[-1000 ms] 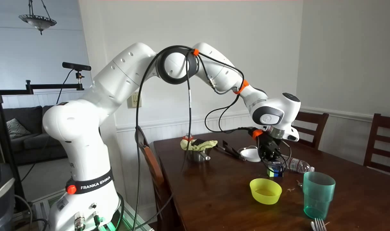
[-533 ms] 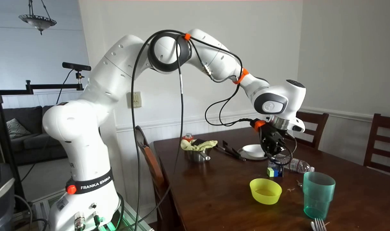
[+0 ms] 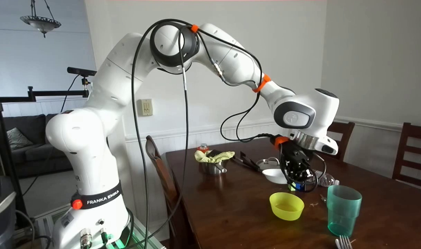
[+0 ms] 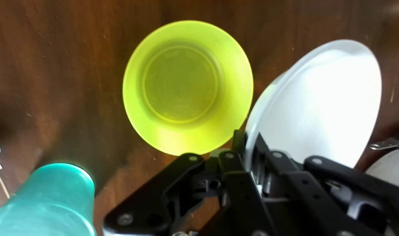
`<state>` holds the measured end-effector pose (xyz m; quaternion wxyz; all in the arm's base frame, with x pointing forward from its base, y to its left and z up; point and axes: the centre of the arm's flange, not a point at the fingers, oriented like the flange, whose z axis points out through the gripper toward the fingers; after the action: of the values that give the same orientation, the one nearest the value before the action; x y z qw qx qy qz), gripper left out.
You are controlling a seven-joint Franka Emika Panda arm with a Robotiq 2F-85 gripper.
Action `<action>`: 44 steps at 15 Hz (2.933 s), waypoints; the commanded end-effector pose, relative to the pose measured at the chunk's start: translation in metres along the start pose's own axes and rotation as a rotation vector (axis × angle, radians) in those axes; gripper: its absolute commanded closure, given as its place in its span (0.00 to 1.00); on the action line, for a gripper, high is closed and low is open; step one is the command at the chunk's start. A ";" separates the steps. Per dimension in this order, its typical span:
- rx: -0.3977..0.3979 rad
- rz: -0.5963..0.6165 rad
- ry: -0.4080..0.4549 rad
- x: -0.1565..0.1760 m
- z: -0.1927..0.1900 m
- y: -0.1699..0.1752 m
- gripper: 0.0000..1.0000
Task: Take the blue cup out of the bowl then put the white plate onto it
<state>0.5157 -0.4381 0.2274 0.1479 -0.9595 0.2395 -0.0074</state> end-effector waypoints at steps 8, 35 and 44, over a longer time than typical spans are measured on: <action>-0.077 0.111 -0.025 -0.039 -0.002 0.048 0.98; -0.119 0.149 0.017 -0.033 0.030 0.065 0.39; -0.109 0.137 0.027 -0.031 0.023 0.053 0.00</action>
<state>0.4666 -0.4680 0.1817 0.0967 -0.9478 0.3038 0.0094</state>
